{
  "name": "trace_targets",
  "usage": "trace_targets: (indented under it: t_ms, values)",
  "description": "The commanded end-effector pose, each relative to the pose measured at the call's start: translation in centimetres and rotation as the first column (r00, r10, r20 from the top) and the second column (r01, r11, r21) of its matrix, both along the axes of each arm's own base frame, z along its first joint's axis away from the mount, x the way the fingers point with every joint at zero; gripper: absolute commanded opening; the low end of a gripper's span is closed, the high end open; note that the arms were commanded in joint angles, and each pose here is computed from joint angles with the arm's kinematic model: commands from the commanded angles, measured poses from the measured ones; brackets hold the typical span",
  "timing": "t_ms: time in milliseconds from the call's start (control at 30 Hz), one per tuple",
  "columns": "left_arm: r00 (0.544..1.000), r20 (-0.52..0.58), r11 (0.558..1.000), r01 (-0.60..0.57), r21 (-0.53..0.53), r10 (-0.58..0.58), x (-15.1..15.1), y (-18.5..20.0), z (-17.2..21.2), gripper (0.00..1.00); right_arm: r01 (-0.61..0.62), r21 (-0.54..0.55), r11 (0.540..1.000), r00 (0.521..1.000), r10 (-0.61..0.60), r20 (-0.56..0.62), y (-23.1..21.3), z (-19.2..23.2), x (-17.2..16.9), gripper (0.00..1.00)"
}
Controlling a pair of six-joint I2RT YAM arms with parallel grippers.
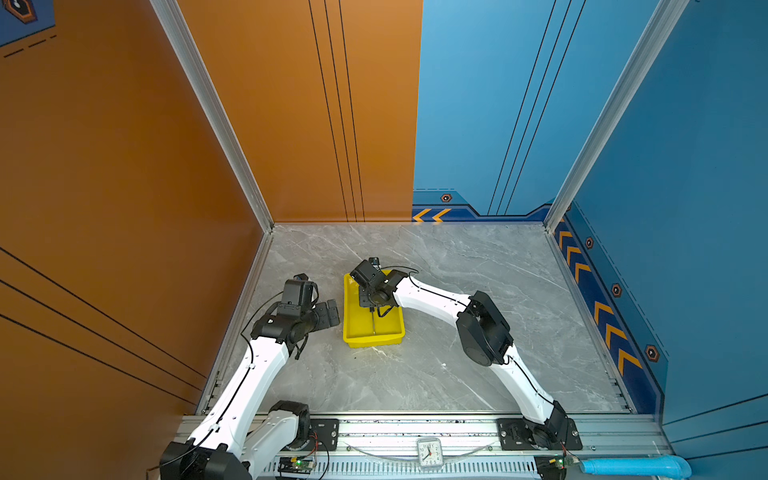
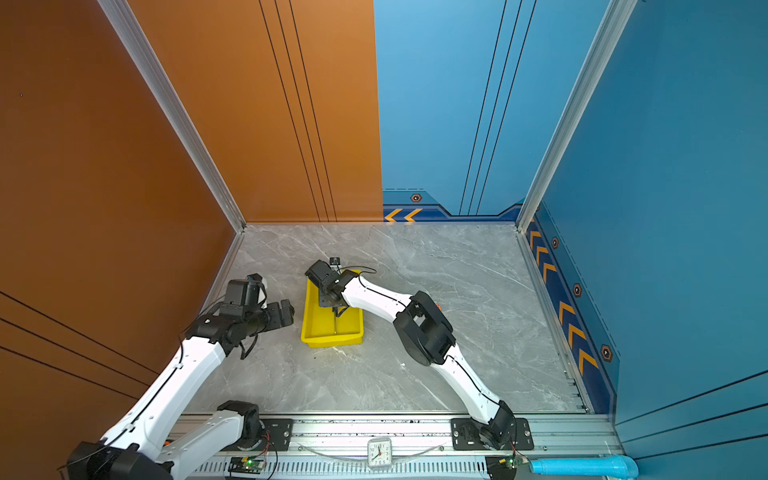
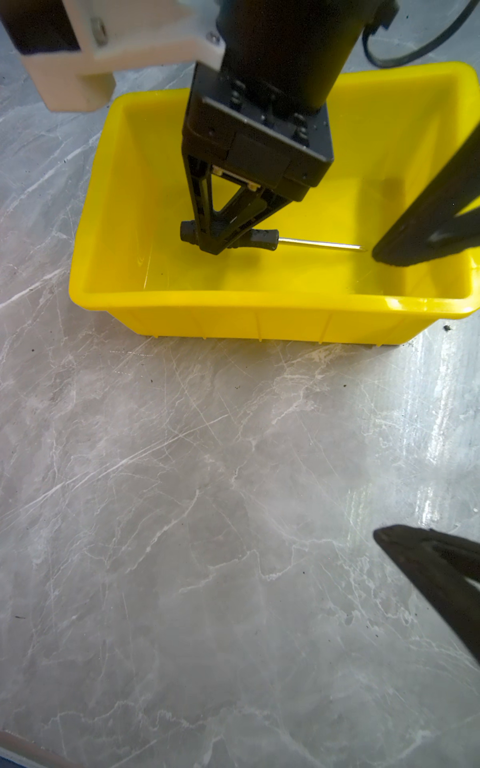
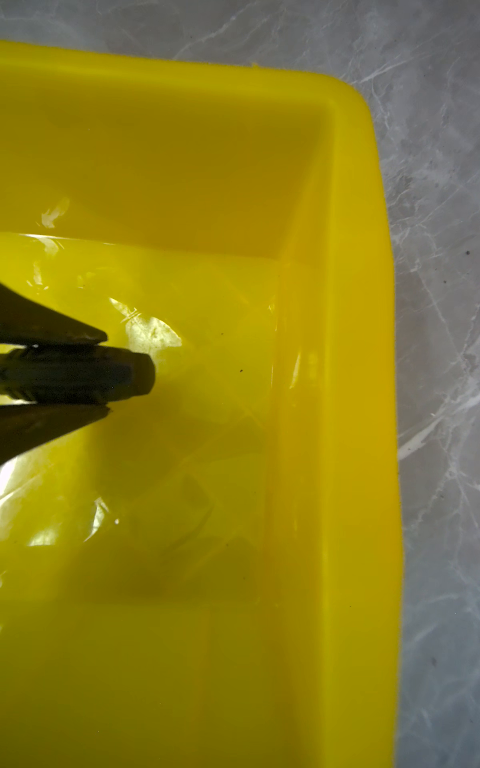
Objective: Put the screwdriver in the bin
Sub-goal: 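Lower the screwdriver into the yellow bin and open the right gripper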
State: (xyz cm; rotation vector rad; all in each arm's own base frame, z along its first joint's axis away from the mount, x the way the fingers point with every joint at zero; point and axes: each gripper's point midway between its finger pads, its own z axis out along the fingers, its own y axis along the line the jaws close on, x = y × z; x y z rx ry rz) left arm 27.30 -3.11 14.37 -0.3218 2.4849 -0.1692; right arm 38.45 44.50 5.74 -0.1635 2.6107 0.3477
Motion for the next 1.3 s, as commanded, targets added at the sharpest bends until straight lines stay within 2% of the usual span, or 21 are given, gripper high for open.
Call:
trace_targets:
  t_ms: [0, 667, 1267]
  values:
    - [1.000, -0.014, 1.000, 0.003, 0.023, -0.003, 0.0, 0.4, -0.6, 0.98, 0.031, 0.007, 0.999, 0.999, -0.032, 0.027, 0.2, 0.4, 0.9, 0.00]
    - [1.000, -0.002, 1.000, 0.004, 0.025, -0.004, 0.0, 0.4, -0.6, 0.98, 0.061, -0.032, 0.998, 0.998, -0.061, 0.018, -0.4, -1.3, 0.7, 0.04]
    - [1.000, -0.006, 1.000, 0.005, 0.023, -0.005, 0.0, 0.4, -0.9, 0.98, 0.069, -0.060, 0.996, 0.998, -0.069, 0.016, -0.8, -2.5, 0.4, 0.14]
